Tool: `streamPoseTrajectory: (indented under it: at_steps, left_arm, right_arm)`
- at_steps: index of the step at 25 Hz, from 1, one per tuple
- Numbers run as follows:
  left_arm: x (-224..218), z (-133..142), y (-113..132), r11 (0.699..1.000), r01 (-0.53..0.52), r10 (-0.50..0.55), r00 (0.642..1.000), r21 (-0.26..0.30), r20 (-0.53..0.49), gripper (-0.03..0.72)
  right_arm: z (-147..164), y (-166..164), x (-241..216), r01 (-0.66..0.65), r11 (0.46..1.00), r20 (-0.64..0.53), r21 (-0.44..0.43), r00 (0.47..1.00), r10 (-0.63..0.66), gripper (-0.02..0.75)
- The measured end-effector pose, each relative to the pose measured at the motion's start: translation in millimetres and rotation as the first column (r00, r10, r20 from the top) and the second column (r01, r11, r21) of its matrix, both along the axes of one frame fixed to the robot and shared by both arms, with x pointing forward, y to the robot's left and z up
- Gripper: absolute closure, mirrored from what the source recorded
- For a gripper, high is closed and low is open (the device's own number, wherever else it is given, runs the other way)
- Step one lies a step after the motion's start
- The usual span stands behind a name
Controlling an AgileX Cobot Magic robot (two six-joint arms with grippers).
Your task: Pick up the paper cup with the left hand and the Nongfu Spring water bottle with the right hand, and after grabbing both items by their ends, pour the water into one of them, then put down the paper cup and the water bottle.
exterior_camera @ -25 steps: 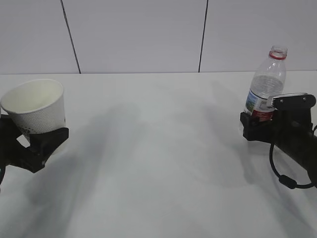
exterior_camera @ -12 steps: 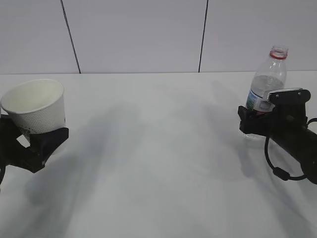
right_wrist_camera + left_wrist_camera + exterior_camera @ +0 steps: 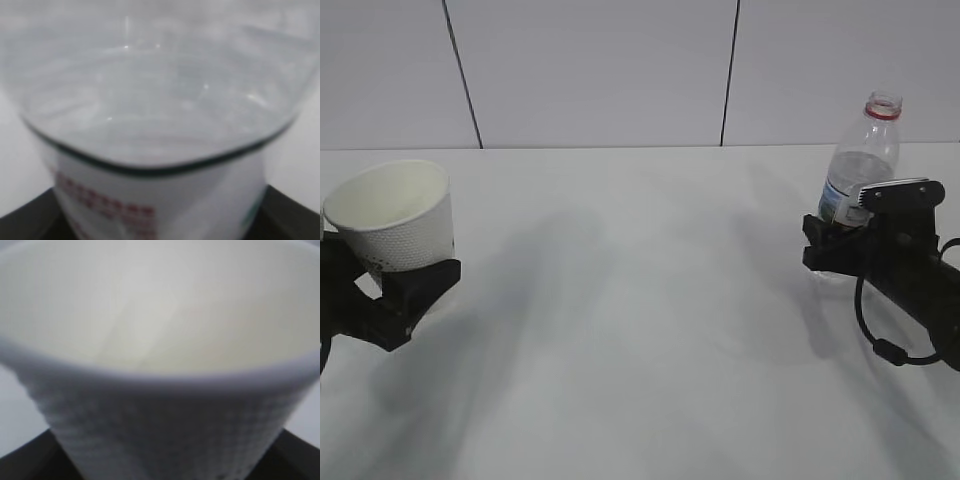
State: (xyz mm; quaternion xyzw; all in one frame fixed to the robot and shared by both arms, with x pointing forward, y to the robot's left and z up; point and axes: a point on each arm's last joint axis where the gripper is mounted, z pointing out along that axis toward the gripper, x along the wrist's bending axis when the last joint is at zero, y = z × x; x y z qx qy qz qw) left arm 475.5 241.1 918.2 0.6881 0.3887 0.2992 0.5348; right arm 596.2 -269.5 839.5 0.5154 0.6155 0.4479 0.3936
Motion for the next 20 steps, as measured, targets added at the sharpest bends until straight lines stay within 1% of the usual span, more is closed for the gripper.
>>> streamPoseTrajectory:
  at_steps: [5,11,15,17,20]
  left_arm:
    - [-2.2,-0.6,-3.3,0.999,0.049,-0.049,0.999,0.014,0.001,0.101]
    - [-3.2,-0.8,-4.9,0.997,0.069,-0.069,0.998,0.020,0.002,0.101]
    - [-3.7,-0.9,-5.6,0.997,0.079,-0.080,0.997,0.023,0.002,0.101]
    - [-3.9,-0.9,-5.8,0.997,0.080,-0.080,0.997,0.014,-0.005,0.101]
    - [-4.8,-1.0,-7.0,0.995,0.095,-0.095,0.995,0.009,-0.009,0.101]
  right_arm:
    - [1.0,1.8,-1.1,-0.023,1.000,0.002,-0.005,1.000,0.023,0.225]
    - [8.6,2.1,-15.6,-0.041,0.999,-0.039,-0.016,0.998,0.040,0.226]
    - [22.2,3.3,-23.7,-0.062,0.998,-0.022,-0.021,0.998,0.061,0.226]
    - [30.5,3.9,-27.5,-0.072,0.997,-0.006,-0.024,0.997,0.071,0.226]
    - [41.5,4.8,-32.6,-0.078,0.997,-0.001,-0.001,0.997,0.078,0.226]
